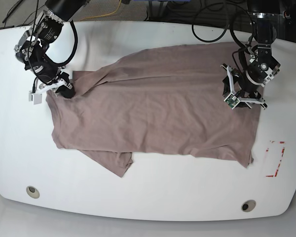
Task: Layout the t-shirt on the table in an organized manner, then fold the t-shirt properly
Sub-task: 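Pinch the t-shirt fabric with the right gripper and drag it outward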
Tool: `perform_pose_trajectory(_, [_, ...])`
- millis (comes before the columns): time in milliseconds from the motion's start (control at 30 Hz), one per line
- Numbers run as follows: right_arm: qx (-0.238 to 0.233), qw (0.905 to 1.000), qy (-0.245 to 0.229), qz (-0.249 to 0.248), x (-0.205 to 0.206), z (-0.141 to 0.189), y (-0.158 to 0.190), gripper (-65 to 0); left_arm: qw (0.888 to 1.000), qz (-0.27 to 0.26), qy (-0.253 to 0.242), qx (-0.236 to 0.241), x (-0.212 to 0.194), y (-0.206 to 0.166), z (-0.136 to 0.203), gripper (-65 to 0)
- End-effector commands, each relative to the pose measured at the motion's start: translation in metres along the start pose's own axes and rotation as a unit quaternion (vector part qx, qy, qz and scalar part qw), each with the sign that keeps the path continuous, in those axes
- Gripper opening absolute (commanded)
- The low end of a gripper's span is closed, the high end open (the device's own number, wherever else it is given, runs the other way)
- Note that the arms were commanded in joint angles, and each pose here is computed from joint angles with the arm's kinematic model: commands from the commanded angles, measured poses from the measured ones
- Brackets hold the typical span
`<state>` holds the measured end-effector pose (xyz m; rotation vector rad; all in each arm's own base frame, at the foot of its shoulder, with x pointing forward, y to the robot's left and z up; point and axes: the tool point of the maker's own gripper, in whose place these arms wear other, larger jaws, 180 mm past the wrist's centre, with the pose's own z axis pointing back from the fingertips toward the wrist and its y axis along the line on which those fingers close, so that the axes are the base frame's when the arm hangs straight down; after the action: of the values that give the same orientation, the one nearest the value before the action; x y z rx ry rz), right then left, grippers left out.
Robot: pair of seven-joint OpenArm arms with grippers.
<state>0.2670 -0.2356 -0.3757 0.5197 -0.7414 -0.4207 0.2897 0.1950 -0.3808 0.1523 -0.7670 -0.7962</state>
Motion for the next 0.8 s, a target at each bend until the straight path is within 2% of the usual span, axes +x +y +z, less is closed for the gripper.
perform_pose_trajectory(0, [0.005, 0.9996, -0.025, 0.012, 0.019, 0.005, 0.002, -65.0, 1.000, -0.007, -0.006, 0.010, 0.002, 0.008, 0.005, -37.6])
perform_pose_trajectory(400, [0.006, 0.9994, -0.030, 0.016, 0.026, 0.004, 0.003, -65.0, 0.999, -0.022, 0.025, -0.014, -0.032, -0.015, 0.032, -37.6])
perform_pose_trajectory(500, [0.020, 0.9988, -0.039, 0.023, 0.037, -0.002, 0.015, -65.0, 0.999, -0.021, 0.026, -0.010, -0.033, -0.012, 0.034, -37.6])
perform_pose_trajectory(767, [0.080, 0.9947, -0.022, 0.062, 0.048, -0.033, 0.067, -65.0, 0.999, -0.019, 0.030, -0.012, -0.037, -0.015, 0.036, -37.6])
